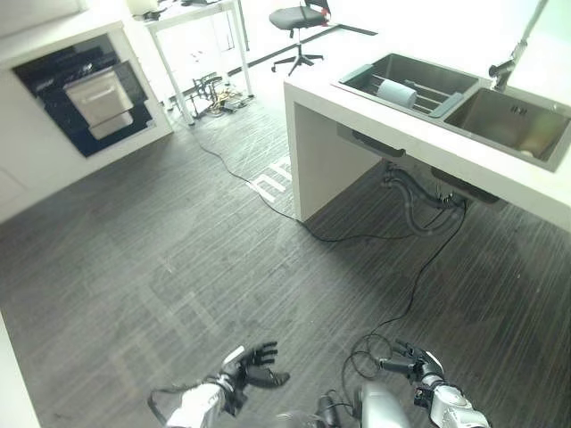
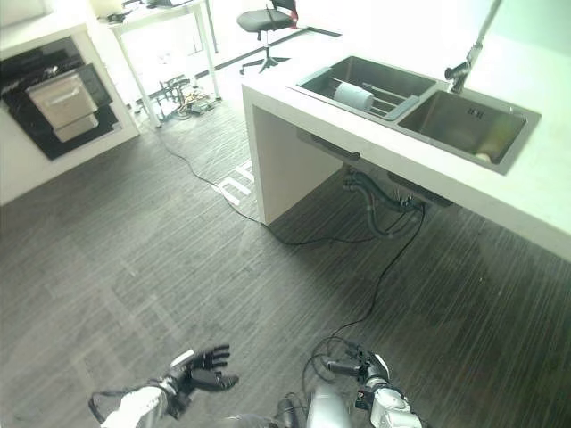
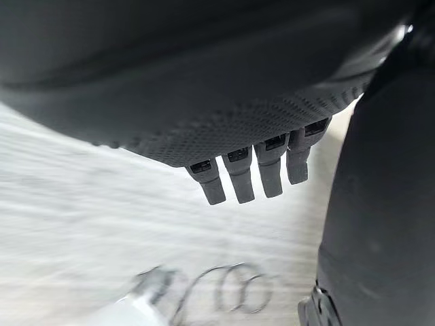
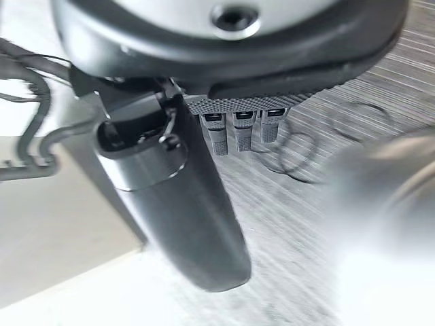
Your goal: Place the dishes in the dishwasher.
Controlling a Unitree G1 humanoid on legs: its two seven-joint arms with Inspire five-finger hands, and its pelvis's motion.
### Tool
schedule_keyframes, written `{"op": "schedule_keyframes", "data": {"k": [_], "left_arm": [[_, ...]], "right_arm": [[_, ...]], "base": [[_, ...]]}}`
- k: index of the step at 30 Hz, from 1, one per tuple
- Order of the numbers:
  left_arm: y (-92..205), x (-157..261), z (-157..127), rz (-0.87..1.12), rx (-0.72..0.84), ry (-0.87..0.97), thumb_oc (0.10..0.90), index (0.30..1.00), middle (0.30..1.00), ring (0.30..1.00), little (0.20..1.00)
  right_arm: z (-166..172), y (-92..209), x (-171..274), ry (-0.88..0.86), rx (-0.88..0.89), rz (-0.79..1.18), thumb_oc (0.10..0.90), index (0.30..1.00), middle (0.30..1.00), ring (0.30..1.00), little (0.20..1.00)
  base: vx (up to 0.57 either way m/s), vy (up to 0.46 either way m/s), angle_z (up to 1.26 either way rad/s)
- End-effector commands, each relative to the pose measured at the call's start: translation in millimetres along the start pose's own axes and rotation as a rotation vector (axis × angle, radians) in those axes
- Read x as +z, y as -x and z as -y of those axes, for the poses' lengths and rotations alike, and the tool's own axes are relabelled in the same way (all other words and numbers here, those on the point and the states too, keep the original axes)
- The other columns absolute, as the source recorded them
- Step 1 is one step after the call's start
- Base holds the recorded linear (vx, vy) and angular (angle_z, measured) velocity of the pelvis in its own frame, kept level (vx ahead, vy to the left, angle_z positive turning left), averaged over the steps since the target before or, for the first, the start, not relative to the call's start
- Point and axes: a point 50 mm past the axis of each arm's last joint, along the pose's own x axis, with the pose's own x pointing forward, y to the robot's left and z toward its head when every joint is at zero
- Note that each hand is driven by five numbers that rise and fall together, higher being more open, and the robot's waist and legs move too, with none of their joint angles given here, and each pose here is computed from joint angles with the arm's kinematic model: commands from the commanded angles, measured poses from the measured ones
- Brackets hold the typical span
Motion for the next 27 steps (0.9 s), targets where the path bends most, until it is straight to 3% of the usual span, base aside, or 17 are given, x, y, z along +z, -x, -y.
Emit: {"op": "schedule_keyframes", "data": {"k": [1, 11, 15, 20, 27], "left_arm": [[-1.2, 7.1, 4.9, 0.056, 0.007, -0.021, 0.800, 0.900, 0.900, 0.900, 0.900], [10.3, -48.0, 9.8, -0.187, 0.031, 0.053, 0.800, 0.900, 0.900, 0.900, 0.900], [16.2, -63.2, 11.3, -0.225, 0.074, 0.110, 0.800, 0.900, 0.900, 0.900, 0.900], [15.8, -57.2, 4.9, -0.188, 0.099, 0.129, 0.800, 0.900, 0.900, 0.900, 0.900], [20.9, -65.4, 4.1, -0.204, 0.108, 0.141, 0.800, 0.900, 0.900, 0.900, 0.900]], "right_arm": [[28.5, 0.1, 28.0, 0.012, -0.046, 0.110, 0.800, 0.900, 0.900, 0.900, 0.900], [26.6, -1.4, 23.8, -0.023, -0.028, 0.109, 0.800, 0.900, 0.900, 0.900, 0.900], [31.9, -0.4, 31.1, 0.054, -0.016, 0.137, 0.800, 0.900, 0.900, 0.900, 0.900], [43.7, 1.7, 44.0, 0.064, -0.036, 0.182, 0.800, 0.900, 0.900, 0.900, 0.900], [30.6, -3.2, 46.1, 0.085, -0.022, 0.166, 0.800, 0.900, 0.900, 0.900, 0.900]], "base": [[0.34, -0.115, 0.54], [0.44, -0.160, -0.12], [0.46, -0.192, 0.45], [0.34, -0.121, -0.62], [0.40, 0.304, -1.56]]}}
